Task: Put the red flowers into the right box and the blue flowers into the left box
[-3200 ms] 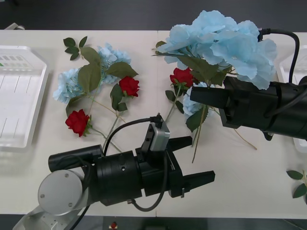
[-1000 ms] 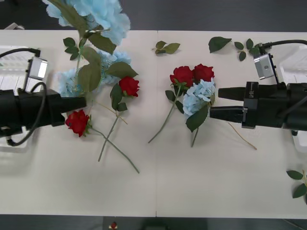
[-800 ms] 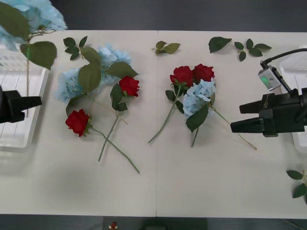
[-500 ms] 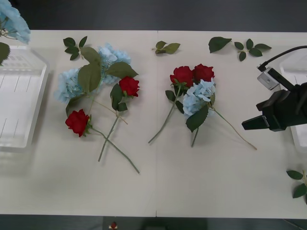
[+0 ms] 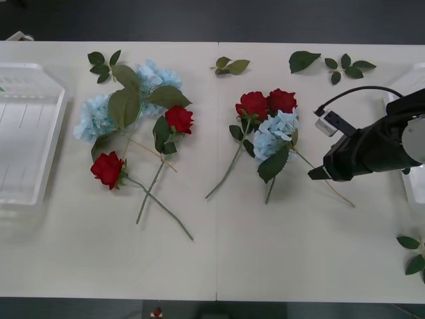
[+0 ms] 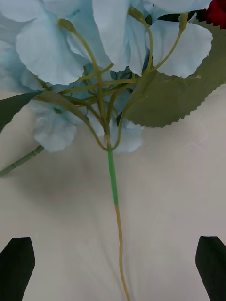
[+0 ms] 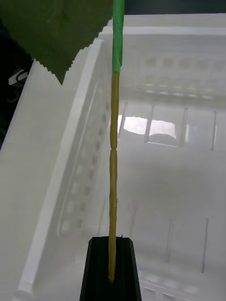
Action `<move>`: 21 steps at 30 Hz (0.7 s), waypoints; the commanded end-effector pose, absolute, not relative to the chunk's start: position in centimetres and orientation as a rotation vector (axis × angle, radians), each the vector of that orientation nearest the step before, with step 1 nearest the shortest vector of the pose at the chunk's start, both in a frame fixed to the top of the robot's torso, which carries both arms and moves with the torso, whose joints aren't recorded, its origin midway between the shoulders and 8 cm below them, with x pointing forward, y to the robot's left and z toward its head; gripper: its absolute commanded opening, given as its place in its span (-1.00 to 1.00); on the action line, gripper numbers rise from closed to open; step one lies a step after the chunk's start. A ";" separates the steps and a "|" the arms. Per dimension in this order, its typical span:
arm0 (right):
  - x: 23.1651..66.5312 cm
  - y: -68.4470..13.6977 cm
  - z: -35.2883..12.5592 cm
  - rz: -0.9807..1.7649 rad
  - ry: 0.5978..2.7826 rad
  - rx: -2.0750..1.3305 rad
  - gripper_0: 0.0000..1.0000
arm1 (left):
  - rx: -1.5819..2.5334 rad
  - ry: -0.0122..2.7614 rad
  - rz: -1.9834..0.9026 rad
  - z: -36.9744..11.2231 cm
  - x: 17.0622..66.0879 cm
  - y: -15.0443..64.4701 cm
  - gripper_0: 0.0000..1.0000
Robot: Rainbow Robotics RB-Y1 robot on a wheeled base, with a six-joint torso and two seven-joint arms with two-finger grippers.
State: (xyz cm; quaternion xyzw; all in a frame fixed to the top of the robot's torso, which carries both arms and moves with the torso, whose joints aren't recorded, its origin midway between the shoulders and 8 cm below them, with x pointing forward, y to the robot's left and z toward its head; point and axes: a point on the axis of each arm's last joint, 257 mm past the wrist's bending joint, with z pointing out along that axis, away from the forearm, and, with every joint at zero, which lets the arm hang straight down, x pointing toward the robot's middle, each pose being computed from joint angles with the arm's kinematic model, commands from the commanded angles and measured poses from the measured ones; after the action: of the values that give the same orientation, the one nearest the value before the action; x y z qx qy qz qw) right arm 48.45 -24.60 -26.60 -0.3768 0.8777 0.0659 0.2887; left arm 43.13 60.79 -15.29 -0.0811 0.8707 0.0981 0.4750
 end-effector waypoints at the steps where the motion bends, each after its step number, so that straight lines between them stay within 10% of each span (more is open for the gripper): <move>1: 50.8 -24.4 -26.3 0.145 2.329 -0.960 1.00 | -0.132 2.097 0.341 -14.2 44.4 63.3 -1.00; 15: 54.6 -21.6 -28.3 0.138 2.318 -0.923 1.00 | -0.093 2.172 0.354 -18.8 45.9 62.5 -0.91; 19: 55.1 -20.7 -28.5 0.142 2.305 -0.921 1.00 | -0.089 2.167 0.353 -18.6 46.1 62.4 0.31; 21: 55.1 -20.7 -28.4 0.142 2.303 -0.923 0.65 | -0.089 2.166 0.347 -18.5 46.2 62.3 0.43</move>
State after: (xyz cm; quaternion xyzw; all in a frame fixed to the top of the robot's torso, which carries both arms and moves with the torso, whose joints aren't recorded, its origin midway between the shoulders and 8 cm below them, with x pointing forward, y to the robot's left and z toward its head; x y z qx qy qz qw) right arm 53.92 -21.17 -30.31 -0.3623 0.8788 0.0535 0.3059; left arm 45.22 61.37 -21.87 -0.0625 0.8901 0.1158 0.4363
